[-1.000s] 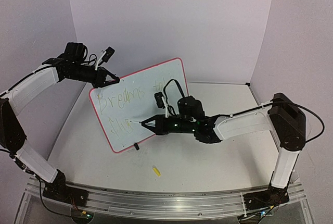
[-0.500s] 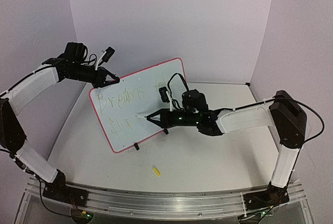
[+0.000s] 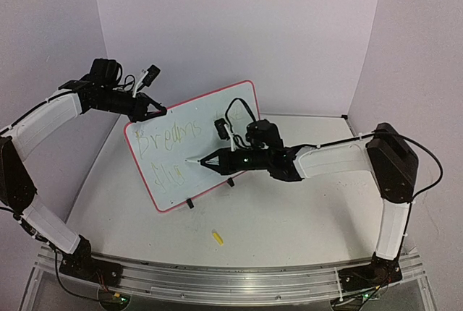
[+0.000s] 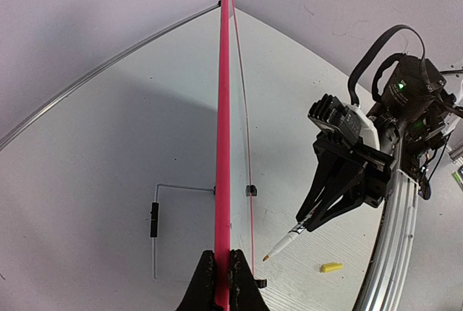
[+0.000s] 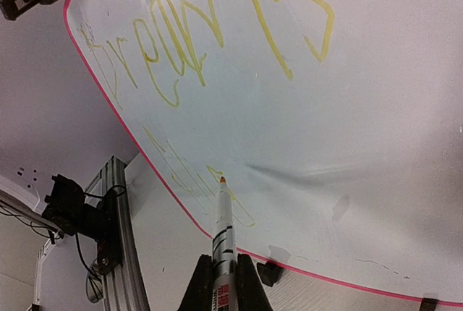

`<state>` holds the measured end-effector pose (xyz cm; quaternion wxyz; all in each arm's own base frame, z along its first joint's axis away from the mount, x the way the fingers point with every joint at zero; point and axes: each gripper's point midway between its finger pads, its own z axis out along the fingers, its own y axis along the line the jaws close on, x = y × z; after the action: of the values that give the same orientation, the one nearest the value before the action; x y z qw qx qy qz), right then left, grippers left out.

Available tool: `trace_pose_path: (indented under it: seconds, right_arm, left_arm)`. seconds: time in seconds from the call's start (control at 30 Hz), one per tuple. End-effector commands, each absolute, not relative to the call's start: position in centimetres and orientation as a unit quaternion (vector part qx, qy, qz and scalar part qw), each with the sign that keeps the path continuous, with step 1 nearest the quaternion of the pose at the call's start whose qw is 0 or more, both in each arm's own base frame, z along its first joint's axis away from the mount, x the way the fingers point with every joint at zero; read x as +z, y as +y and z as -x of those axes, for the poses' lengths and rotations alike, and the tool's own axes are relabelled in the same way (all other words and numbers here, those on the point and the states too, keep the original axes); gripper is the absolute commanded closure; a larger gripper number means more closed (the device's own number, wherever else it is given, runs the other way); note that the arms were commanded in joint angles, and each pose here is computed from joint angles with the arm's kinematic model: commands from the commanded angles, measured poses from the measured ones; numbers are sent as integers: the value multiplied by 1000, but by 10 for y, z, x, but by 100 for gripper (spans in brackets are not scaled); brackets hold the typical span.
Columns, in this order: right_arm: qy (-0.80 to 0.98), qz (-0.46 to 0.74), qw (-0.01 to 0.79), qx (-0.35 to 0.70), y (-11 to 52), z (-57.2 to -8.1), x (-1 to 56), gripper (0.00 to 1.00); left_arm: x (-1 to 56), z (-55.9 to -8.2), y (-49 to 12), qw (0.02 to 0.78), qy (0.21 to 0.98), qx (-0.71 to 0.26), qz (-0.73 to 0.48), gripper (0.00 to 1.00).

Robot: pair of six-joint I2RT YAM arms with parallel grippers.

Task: Write a sentence on the whiteboard

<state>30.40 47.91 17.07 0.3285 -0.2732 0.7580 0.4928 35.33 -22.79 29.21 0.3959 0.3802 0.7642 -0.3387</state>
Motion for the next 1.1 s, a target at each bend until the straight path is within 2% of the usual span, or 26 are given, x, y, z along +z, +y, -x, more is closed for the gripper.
trace_pose_path:
  seconds: [0.0,0.37,1.07]
  right_arm:
    - [740,287,345,501,493,-313,186,100]
    - [741,282,345,502,501,-320,184,100]
    - [795,259,280,471,482,-306,115,100]
  left_arm:
    - [231,-325,-247,292,790,-364,-399,100]
    - [230,-325,-248,290,790,-363,-400,100]
    - [232,-325,-247,292,790,-363,-400,100]
